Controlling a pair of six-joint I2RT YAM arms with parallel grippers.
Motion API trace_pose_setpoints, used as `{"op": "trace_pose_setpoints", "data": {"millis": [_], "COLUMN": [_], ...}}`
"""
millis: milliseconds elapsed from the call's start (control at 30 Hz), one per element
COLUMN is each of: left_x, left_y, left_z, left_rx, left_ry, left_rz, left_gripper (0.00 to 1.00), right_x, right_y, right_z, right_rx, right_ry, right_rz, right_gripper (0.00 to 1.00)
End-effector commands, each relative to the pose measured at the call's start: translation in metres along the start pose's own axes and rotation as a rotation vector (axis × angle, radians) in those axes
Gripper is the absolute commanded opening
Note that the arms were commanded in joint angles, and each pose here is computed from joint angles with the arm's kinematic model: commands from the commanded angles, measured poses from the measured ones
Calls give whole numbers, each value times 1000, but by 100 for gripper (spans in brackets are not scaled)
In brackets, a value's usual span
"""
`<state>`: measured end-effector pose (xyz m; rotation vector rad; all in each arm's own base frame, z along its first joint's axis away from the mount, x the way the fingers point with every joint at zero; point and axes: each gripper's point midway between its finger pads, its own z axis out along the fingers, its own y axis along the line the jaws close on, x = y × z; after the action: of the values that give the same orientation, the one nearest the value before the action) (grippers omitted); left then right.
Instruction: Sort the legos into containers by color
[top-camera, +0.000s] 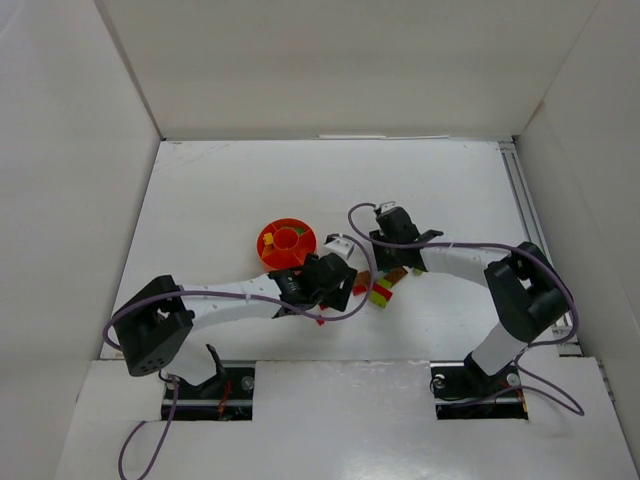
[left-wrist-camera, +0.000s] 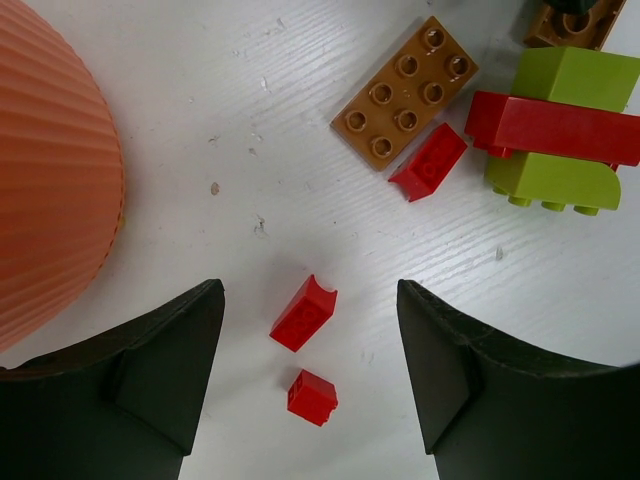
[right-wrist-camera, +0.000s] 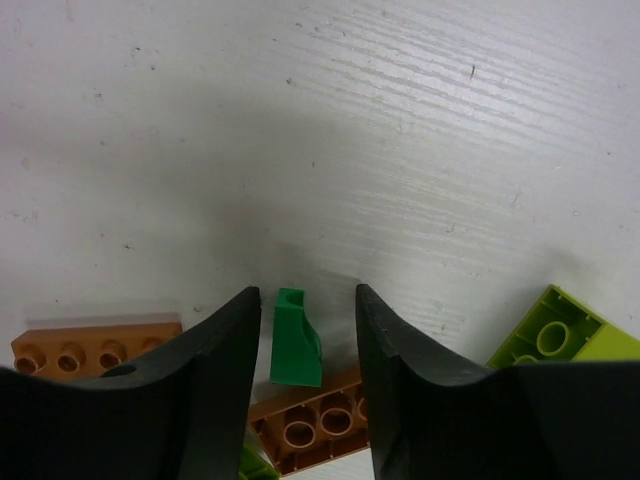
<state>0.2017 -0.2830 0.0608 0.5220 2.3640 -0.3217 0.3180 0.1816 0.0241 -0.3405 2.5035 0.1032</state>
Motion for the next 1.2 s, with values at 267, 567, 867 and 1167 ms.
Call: {"op": "trace_pose_setpoints", "data": {"millis": [267,567,867,1167], "left_x": [-24,-34,-39,-38], "left_y": [-1,-1,10,64], "left_z": [-15,-31,-59,-91], "left_rx": [-7,25,44,-158], "left_ry": [-66,-121,-189,-239], "left_rz": [-15,-57,-111,-281], "left_gripper": [67,67,67,72], "right_x": [5,-76,-144,-195], "right_y": [-5,11,74,166], "right_z": [-10,-44,-81,-101], "right_rx": [1,-77,-296,-516], "right_ry": [-10,-210,-395,-529], "right_rz": [13,-79,-236,-394], "right_gripper": [20,17,16,16]}}
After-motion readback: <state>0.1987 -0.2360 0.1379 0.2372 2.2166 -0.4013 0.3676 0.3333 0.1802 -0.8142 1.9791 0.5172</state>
